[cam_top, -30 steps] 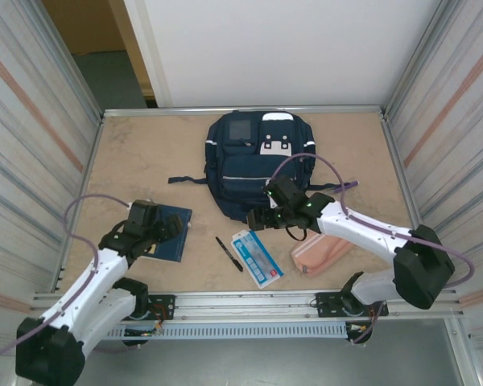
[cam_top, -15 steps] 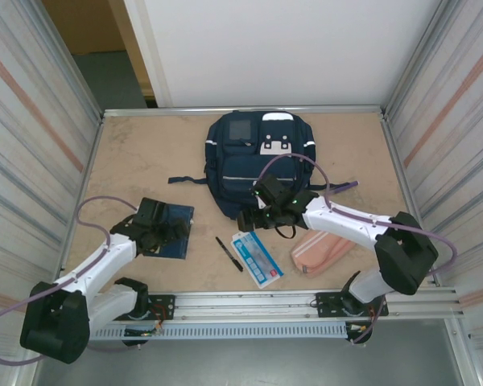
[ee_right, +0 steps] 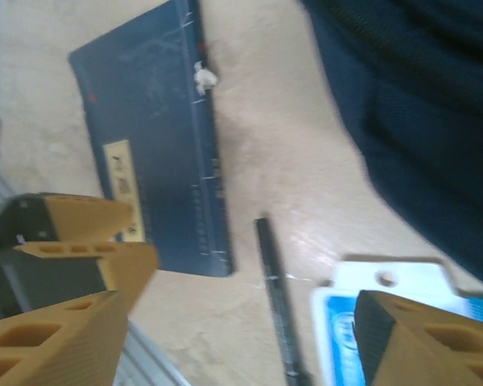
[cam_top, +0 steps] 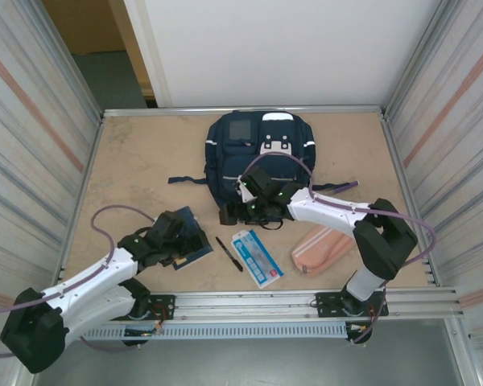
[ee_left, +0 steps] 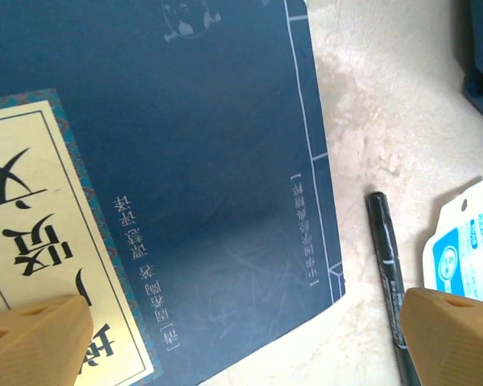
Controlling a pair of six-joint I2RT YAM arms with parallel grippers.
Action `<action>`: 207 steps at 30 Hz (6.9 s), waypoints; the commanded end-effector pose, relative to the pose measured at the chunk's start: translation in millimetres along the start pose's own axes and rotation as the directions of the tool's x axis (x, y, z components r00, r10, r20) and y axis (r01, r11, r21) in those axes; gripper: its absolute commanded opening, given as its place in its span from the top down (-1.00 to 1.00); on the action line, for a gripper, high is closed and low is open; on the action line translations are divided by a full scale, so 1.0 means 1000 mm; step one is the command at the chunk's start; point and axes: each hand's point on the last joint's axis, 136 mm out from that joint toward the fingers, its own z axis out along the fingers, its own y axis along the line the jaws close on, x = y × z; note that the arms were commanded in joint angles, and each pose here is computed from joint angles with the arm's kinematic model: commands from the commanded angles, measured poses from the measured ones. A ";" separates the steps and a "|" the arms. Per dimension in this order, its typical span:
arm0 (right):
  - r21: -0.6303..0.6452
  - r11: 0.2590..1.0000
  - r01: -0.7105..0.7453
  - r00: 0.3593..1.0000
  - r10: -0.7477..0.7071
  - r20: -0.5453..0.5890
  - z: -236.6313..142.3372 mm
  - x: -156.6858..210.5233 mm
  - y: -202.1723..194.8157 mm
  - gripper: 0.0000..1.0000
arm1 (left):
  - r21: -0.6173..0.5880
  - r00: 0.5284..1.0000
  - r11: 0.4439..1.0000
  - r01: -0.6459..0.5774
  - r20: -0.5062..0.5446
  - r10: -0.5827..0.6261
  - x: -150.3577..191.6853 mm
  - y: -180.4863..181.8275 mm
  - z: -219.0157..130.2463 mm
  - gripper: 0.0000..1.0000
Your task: Pack the student bag
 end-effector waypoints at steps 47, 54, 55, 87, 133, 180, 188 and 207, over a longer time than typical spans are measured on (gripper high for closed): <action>-0.473 0.857 -0.206 0.918 0.002 -0.396 0.103 0.016 0.102 -0.11 | 0.059 0.952 0.952 0.302 0.035 -0.304 -0.026 0.054 0.007 0.39; -0.511 0.848 -0.136 0.920 -0.084 -0.384 0.102 0.029 0.106 -0.03 | 0.096 0.947 0.945 0.314 0.038 -0.318 -0.025 0.056 0.006 0.39; -0.494 0.860 -0.127 0.920 -0.084 -0.384 0.104 0.031 0.102 -0.02 | 0.094 0.947 0.945 0.315 0.039 -0.319 -0.025 0.056 0.006 0.38; -0.154 0.987 0.044 0.959 -0.085 -0.271 0.087 0.022 0.045 -0.14 | 0.112 0.968 0.962 0.250 -0.033 -0.248 -0.028 0.036 -0.005 1.00; -0.416 0.901 -0.120 0.991 0.083 -0.108 -0.025 -0.031 0.077 0.99 | 0.467 0.954 0.851 0.242 0.047 -0.297 -0.051 -0.014 -0.055 -0.11; 0.096 0.975 -0.203 0.744 0.090 0.662 -0.278 0.004 -0.106 0.96 | -0.084 0.974 0.978 -0.192 0.102 0.200 -0.165 -0.193 0.124 -0.37; -0.027 0.976 -0.215 0.823 0.197 0.532 -0.239 0.009 -0.104 0.96 | 0.079 0.979 0.982 -0.170 0.132 0.159 -0.168 -0.232 0.079 1.00; -0.427 0.882 -0.201 0.967 0.247 0.054 -0.167 0.058 -0.053 1.00 | 0.442 0.966 0.883 -0.158 0.253 0.046 -0.212 -0.317 -0.039 1.00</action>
